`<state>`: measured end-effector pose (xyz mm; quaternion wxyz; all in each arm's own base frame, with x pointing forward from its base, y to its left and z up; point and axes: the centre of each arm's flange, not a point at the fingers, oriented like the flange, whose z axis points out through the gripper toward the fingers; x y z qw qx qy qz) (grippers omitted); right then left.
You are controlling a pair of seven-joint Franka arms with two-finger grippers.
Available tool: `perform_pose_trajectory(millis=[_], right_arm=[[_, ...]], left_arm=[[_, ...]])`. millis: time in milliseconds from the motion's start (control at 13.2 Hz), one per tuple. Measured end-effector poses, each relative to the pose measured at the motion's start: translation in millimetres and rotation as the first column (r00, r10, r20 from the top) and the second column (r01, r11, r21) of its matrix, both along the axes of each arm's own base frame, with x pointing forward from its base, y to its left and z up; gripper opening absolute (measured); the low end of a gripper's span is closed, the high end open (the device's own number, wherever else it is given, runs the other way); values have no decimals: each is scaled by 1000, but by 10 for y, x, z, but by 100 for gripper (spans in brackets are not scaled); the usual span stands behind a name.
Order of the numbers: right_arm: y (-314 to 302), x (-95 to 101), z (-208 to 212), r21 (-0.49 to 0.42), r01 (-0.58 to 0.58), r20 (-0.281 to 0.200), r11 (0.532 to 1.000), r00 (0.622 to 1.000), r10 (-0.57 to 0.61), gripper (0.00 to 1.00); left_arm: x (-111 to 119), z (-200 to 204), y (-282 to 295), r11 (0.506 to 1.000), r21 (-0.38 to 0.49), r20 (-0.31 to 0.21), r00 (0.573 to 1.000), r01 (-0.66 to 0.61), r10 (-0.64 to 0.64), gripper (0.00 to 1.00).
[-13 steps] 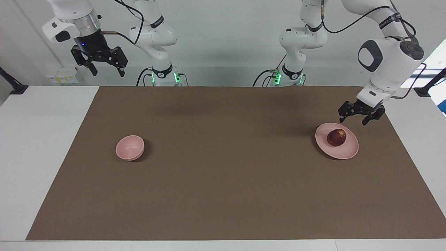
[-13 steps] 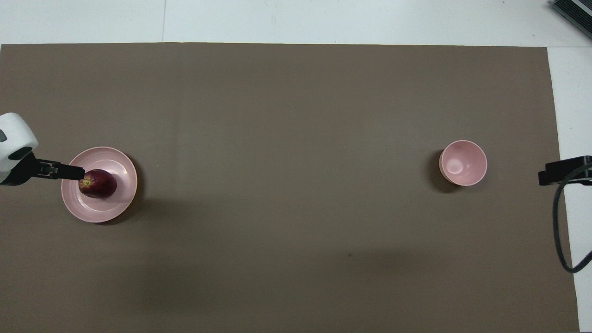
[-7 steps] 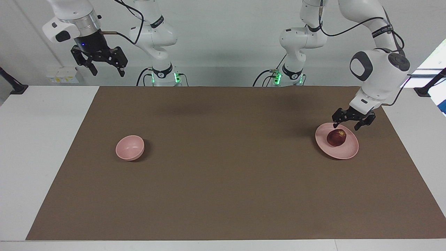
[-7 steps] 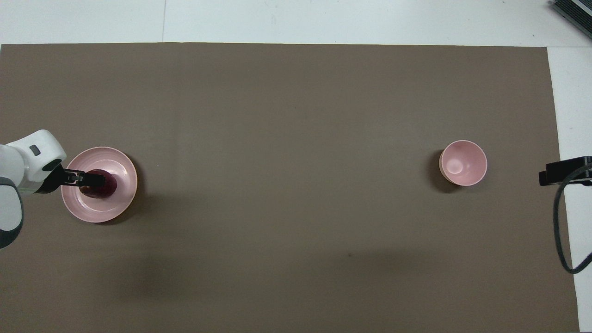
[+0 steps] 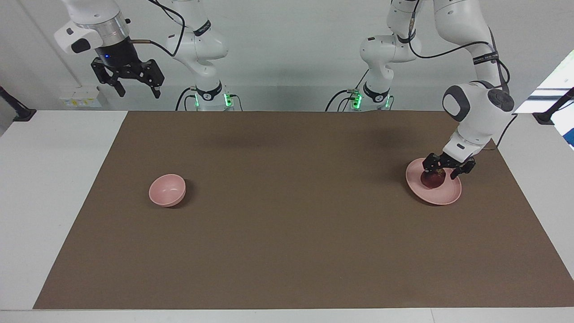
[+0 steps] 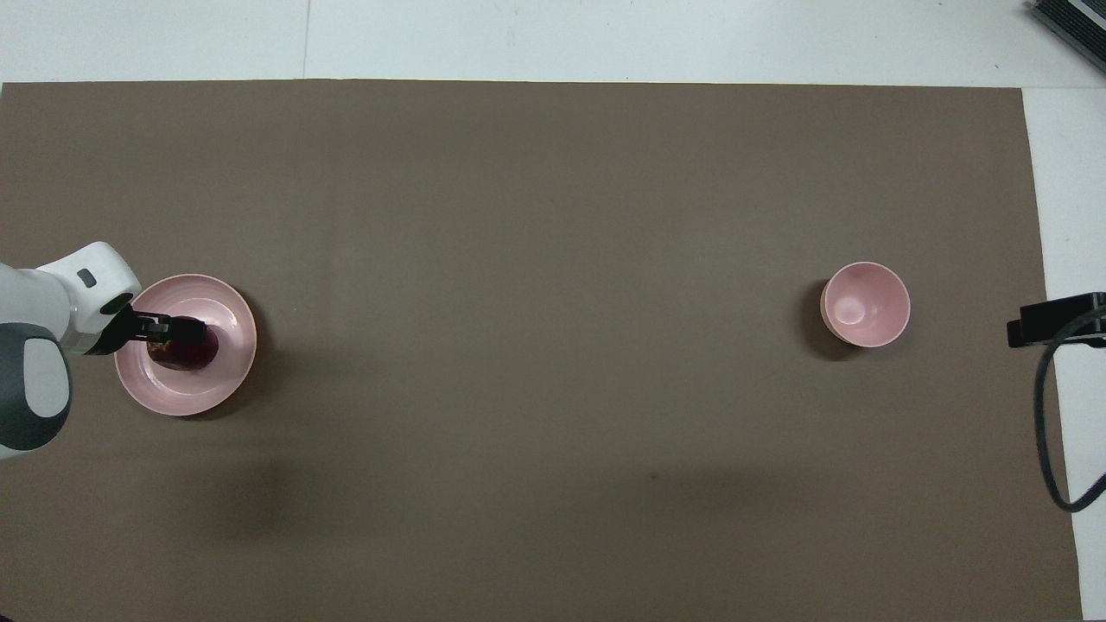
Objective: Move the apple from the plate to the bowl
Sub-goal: 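Reach the left gripper down over the apple on the pink plate, then close the left gripper on the dark red apple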
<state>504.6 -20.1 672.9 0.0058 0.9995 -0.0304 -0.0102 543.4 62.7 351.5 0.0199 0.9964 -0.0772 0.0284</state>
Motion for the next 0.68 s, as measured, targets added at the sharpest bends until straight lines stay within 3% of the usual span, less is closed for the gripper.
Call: perform_pose_trajectory(millis=[76,151,227,378,681], right_arm=[[0,0,0,0,0,0,1000,1000,0,100],[0,0,-1,0,0,0,1000,1000,0,100],[0,0,-1,0,0,0,1000,1000,0,100],[0,0,-6,0,0,-1,1000,1000,0,100],[0,0,-11,0,0,-3,1000,1000,0,100]], left_arm=[[-14,-20,6,1000,-1,-4,1000,1,-1,96],[-33,-46,3,1000,-2,-10,1000,4,-4,87],[-54,-77,0,1000,-3,-18,1000,5,-5,87],[-85,-72,-8,1000,-6,-26,1000,7,-7,75],[-108,-68,-20,1000,-10,-41,999,10,-10,73]])
